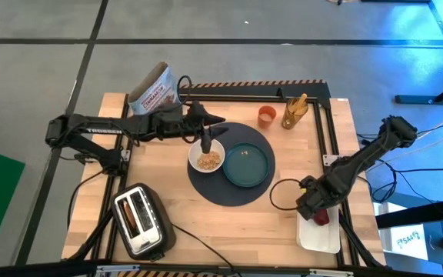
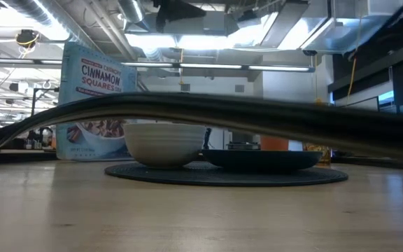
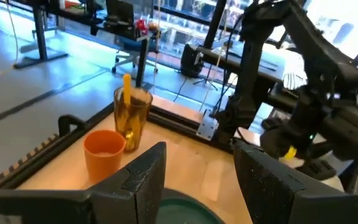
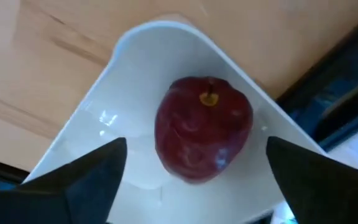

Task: Arrange a breakfast setting
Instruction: Put the toasted bagel on top of the green plate on the blue table mat

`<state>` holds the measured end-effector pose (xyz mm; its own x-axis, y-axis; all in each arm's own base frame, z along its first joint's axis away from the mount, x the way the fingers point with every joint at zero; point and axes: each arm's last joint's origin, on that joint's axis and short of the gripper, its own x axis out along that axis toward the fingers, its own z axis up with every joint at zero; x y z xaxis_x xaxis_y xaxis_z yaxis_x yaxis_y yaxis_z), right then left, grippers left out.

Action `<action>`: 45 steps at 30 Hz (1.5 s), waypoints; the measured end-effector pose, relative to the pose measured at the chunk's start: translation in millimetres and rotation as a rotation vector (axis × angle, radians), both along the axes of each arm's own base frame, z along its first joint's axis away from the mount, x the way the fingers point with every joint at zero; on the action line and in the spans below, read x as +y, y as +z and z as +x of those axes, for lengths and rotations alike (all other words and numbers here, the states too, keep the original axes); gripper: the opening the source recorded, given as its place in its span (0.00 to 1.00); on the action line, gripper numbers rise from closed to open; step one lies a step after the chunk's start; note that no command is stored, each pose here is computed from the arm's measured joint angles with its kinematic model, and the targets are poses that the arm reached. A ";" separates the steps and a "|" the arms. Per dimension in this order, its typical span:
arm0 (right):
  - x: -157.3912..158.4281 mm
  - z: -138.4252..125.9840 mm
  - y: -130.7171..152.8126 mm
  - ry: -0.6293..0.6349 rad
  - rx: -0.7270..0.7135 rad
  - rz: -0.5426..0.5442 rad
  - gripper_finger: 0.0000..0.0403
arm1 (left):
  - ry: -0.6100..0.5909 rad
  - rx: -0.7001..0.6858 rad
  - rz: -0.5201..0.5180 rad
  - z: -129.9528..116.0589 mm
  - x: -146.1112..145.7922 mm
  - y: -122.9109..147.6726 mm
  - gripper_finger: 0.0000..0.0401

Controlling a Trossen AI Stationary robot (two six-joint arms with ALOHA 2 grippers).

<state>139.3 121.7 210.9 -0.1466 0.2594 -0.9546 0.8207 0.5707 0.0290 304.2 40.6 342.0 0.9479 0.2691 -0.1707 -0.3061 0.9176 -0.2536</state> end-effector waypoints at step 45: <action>-62.5 49.1 55.9 0.220 -0.669 -0.387 0.81 | 0.066 0.509 -1.388 -124.5 -131.6 19.9 0.46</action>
